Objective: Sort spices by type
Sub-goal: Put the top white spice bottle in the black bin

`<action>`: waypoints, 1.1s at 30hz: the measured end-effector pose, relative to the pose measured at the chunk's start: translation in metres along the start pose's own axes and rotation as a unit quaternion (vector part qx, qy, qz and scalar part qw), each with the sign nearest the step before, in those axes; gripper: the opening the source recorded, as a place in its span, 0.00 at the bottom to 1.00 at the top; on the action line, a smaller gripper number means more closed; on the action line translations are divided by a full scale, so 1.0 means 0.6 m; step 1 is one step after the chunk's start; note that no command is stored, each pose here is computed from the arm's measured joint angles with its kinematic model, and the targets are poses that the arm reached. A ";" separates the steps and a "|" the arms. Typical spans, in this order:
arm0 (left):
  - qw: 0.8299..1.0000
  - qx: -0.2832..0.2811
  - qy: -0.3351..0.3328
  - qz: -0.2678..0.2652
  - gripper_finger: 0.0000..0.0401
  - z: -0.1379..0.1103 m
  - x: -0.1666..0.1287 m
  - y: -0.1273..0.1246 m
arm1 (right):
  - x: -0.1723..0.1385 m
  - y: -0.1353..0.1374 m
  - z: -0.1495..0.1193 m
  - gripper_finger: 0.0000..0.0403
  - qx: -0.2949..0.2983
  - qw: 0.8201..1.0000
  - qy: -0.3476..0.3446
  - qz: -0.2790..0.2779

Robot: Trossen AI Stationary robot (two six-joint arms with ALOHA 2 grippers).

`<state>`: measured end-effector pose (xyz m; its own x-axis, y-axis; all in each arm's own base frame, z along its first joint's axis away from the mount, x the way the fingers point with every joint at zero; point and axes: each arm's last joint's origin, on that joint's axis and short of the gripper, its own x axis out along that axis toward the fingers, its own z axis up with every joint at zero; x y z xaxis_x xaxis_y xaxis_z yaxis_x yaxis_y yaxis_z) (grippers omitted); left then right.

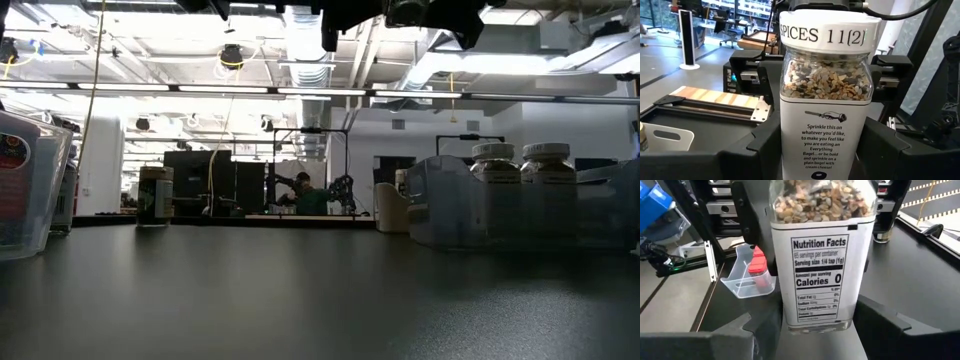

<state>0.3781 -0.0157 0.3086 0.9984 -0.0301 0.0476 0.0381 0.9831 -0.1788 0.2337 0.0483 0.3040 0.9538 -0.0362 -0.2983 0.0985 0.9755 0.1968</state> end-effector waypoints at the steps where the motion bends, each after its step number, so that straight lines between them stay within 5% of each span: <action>1: 1.000 0.000 0.000 0.000 0.51 0.000 0.000 0.000 | 0.000 0.000 0.000 0.64 0.000 1.000 0.000 0.000; 10: 1.000 0.004 0.003 0.001 0.51 -0.001 0.000 0.000 | -0.044 -0.016 -0.008 0.73 -0.012 0.998 0.053 -0.020; 16: 1.000 0.023 0.011 0.002 0.51 -0.003 0.000 0.001 | -0.113 -0.030 0.015 0.74 0.075 0.997 0.001 -0.007; 22: 0.998 0.039 0.042 0.005 0.51 -0.013 0.000 0.002 | -0.166 -0.041 0.040 0.74 0.080 0.994 -0.076 0.010; 28: 0.996 0.051 0.072 0.012 0.51 -0.022 -0.001 0.004 | -0.172 -0.041 0.103 0.73 0.024 0.995 -0.097 -0.017; 33: 0.995 0.054 0.084 0.020 0.51 -0.026 -0.002 0.006 | -0.153 -0.034 0.172 0.73 -0.015 0.999 -0.023 -0.041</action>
<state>0.3776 -0.0152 0.2927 0.9923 -0.0111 -0.1232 0.0025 0.9976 -0.0695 0.1733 0.0092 0.4235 0.9549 -0.1257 -0.2690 0.1692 0.9748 0.1453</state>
